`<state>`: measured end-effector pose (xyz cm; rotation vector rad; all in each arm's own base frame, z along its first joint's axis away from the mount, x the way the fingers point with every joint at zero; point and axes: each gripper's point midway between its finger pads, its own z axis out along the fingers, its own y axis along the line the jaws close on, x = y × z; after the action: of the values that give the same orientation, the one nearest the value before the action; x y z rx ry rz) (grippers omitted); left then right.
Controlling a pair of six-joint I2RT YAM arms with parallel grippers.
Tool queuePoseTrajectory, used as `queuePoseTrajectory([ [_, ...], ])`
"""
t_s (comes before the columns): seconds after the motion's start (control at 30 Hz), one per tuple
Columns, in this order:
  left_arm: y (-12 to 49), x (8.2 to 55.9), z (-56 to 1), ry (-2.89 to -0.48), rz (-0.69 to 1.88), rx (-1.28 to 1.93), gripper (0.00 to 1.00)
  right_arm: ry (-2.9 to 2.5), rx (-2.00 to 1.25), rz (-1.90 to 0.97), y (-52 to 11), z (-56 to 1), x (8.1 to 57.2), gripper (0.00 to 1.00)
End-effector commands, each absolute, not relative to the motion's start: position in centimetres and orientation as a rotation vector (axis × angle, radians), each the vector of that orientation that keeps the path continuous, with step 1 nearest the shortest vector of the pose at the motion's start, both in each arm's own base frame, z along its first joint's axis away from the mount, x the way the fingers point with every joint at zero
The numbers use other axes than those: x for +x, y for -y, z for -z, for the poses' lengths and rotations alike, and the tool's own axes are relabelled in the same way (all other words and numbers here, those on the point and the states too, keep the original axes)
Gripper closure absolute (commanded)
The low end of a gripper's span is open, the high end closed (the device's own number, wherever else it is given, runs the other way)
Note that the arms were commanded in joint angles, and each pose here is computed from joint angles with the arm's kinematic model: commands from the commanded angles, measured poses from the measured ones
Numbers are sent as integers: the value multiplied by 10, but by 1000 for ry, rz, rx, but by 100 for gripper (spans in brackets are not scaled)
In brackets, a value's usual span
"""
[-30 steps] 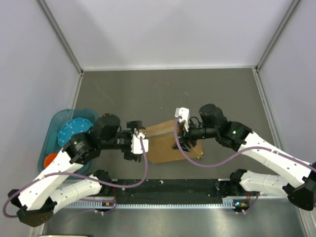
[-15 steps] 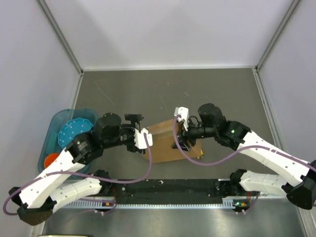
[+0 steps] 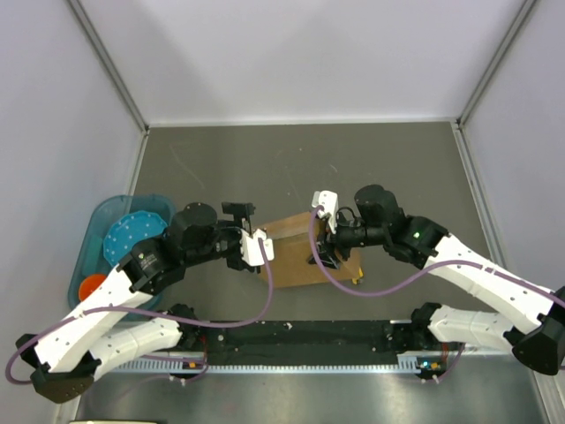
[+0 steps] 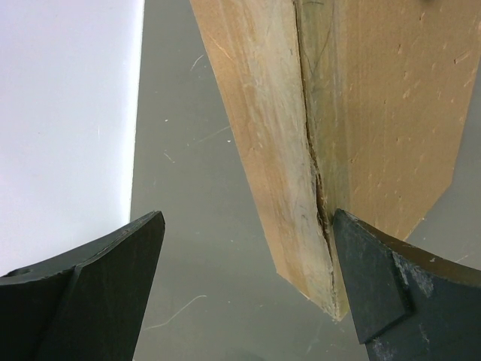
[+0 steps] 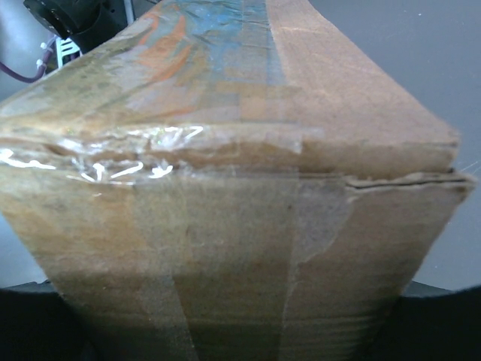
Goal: Unpack the express box
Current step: Open the express box at the center of the board.
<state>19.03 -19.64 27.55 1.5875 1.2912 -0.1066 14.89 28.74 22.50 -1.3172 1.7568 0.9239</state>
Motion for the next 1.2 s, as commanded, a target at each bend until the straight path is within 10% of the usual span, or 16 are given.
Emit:
queuePoseTrajectory([
  [0.0, 184, 213, -314, -1249, -37, 1449, 1, -1561, -1406, -1066, -296, -266, 119, 100],
  [1.17, 197, 149, -271, -1308, 345, 1655, 1, -1659, -1330, -918, -305, -261, 153, 100],
])
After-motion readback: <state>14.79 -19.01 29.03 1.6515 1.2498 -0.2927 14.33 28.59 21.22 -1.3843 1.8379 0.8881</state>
